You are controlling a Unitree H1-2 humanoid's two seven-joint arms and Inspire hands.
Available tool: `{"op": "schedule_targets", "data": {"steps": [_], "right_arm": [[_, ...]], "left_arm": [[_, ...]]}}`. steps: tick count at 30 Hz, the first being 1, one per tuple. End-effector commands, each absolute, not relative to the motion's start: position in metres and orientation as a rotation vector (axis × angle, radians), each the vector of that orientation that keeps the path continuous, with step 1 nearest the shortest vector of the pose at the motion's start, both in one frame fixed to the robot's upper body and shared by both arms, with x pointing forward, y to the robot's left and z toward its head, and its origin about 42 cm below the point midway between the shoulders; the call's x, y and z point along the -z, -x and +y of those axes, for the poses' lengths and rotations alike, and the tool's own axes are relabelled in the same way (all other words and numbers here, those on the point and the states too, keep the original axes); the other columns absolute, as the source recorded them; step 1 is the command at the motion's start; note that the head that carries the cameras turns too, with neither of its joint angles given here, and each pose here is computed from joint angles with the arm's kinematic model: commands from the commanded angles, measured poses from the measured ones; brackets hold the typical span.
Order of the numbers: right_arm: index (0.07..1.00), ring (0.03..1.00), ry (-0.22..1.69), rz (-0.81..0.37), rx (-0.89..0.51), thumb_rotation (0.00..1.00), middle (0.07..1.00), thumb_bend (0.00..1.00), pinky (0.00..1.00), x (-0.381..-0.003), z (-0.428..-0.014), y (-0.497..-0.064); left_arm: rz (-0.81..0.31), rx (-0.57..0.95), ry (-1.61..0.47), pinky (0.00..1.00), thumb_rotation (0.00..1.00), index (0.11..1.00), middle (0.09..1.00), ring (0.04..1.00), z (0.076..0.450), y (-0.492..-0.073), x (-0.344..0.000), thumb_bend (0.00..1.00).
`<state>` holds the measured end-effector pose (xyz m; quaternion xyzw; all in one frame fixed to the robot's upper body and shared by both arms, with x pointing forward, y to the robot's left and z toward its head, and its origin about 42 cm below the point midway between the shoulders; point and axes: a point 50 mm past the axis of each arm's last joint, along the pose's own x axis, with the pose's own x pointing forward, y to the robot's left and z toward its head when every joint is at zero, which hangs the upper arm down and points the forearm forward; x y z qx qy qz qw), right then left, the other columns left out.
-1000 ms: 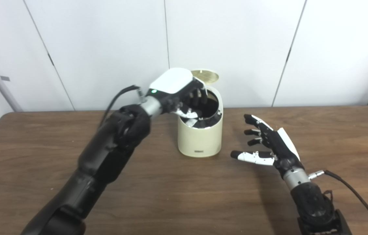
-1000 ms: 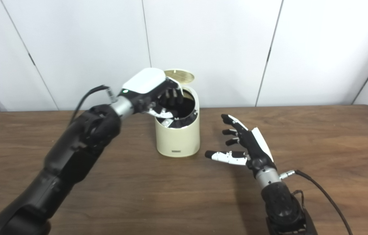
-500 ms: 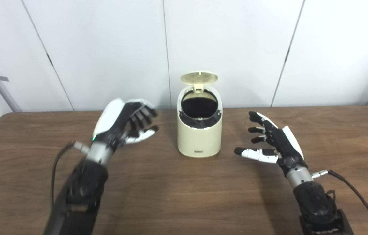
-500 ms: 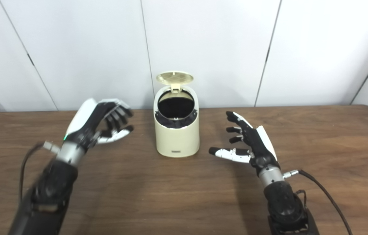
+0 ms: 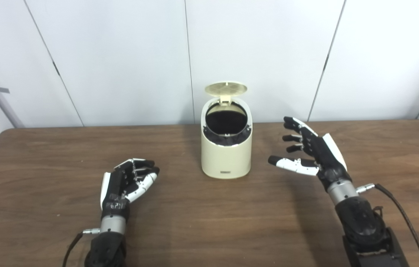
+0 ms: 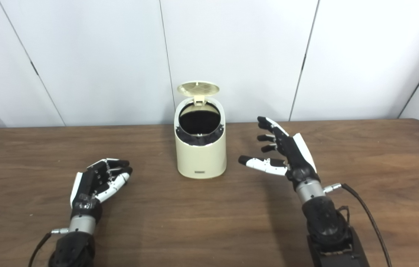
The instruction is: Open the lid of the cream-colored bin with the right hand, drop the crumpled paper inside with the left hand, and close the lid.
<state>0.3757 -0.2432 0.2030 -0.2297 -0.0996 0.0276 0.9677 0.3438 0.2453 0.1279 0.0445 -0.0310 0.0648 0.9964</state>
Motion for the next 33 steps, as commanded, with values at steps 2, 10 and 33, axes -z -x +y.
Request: {"op": "schedule_targets", "data": {"steps": [2, 10, 33], "right_arm": [[0.874, 0.776, 0.470, -0.317, -0.059, 0.36, 0.879, 0.66, 0.62, -0.231, -0.240, -0.383], [0.867, 0.784, 0.478, -0.340, -0.067, 0.37, 0.872, 0.67, 0.66, -0.226, -0.239, -0.385], [0.903, 0.879, 0.731, -0.513, -0.174, 0.39, 0.913, 0.69, 0.77, -0.284, -0.213, -0.407]], "left_arm": [[-0.107, -0.117, -0.103, 0.48, 0.06, 0.498, 0.670, 0.591, 0.243, -0.350, -0.135, 0.50], [-0.137, -0.088, -0.149, 0.53, 0.06, 0.498, 0.678, 0.614, 0.243, -0.352, -0.132, 0.50], [-0.135, -0.068, -0.175, 0.52, 0.06, 0.498, 0.683, 0.616, 0.241, -0.354, -0.133, 0.50]]}}
